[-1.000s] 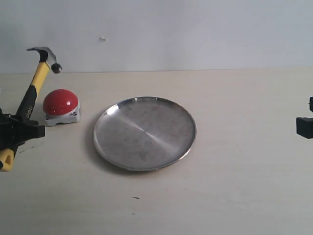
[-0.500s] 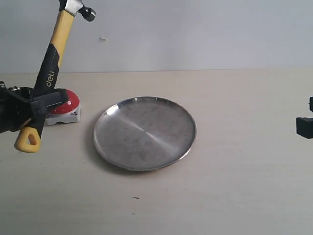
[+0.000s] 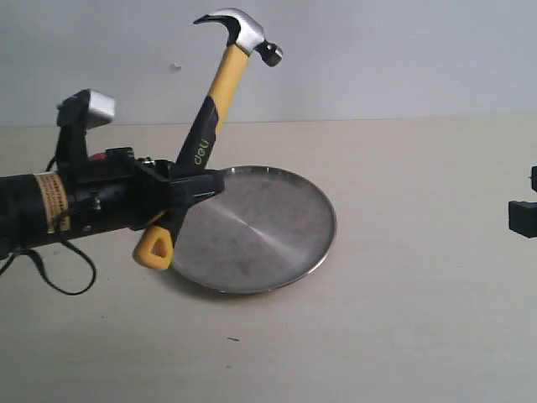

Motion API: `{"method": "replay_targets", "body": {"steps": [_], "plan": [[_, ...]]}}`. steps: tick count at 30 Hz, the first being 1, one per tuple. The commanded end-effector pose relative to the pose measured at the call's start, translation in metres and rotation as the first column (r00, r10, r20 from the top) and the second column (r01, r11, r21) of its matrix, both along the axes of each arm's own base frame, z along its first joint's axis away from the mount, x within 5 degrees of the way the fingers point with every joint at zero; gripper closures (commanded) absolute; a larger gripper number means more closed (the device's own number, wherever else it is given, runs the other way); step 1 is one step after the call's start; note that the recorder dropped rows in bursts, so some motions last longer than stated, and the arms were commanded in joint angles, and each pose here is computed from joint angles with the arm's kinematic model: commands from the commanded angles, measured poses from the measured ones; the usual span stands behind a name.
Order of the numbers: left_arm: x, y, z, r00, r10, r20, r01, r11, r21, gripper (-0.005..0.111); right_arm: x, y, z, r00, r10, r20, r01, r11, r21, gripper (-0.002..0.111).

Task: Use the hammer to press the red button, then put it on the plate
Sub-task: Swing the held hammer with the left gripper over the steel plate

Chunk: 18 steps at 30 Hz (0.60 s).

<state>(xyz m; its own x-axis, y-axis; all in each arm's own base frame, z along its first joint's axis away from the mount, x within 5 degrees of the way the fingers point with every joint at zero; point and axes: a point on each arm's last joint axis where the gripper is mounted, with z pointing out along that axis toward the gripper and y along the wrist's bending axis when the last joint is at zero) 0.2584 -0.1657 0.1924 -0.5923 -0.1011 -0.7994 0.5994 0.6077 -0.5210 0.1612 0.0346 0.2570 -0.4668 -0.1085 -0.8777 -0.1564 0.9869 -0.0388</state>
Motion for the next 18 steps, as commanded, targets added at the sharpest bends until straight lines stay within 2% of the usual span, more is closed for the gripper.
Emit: {"method": "replay_targets", "body": {"steps": [1, 5, 10, 14, 18], "plan": [[0.021, -0.017, -0.008, 0.999, 0.034, -0.041, -0.037, 0.997, -0.068, 0.107, -0.001, 0.0, 0.0, 1.0, 0.003, 0.009, -0.003, 1.0, 0.001, 0.108], [0.035, -0.026, -0.026, 0.988, 0.034, -0.151, -0.048, 0.995, -0.092, 0.107, -0.001, 0.0, 0.0, 1.0, 0.003, 0.009, -0.003, 1.0, 0.001, 0.108], [0.049, -0.038, -0.049, 0.972, -0.013, -0.234, -0.007, 0.997, -0.081, 0.107, -0.001, 0.0, 0.0, 1.0, 0.004, 0.01, -0.004, 1.0, 0.0, 0.108], [0.054, -0.047, -0.063, 0.955, -0.078, -0.287, 0.042, 0.991, -0.128, 0.107, -0.001, 0.0, 0.0, 1.0, 0.004, 0.01, -0.004, 1.0, 0.0, 0.108], [0.06, -0.05, -0.074, 0.93, -0.066, -0.361, 0.007, 0.987, -0.162, 0.107, -0.001, 0.0, 0.0, 1.0, 0.004, 0.01, -0.004, 1.0, 0.0, 0.108]]}}
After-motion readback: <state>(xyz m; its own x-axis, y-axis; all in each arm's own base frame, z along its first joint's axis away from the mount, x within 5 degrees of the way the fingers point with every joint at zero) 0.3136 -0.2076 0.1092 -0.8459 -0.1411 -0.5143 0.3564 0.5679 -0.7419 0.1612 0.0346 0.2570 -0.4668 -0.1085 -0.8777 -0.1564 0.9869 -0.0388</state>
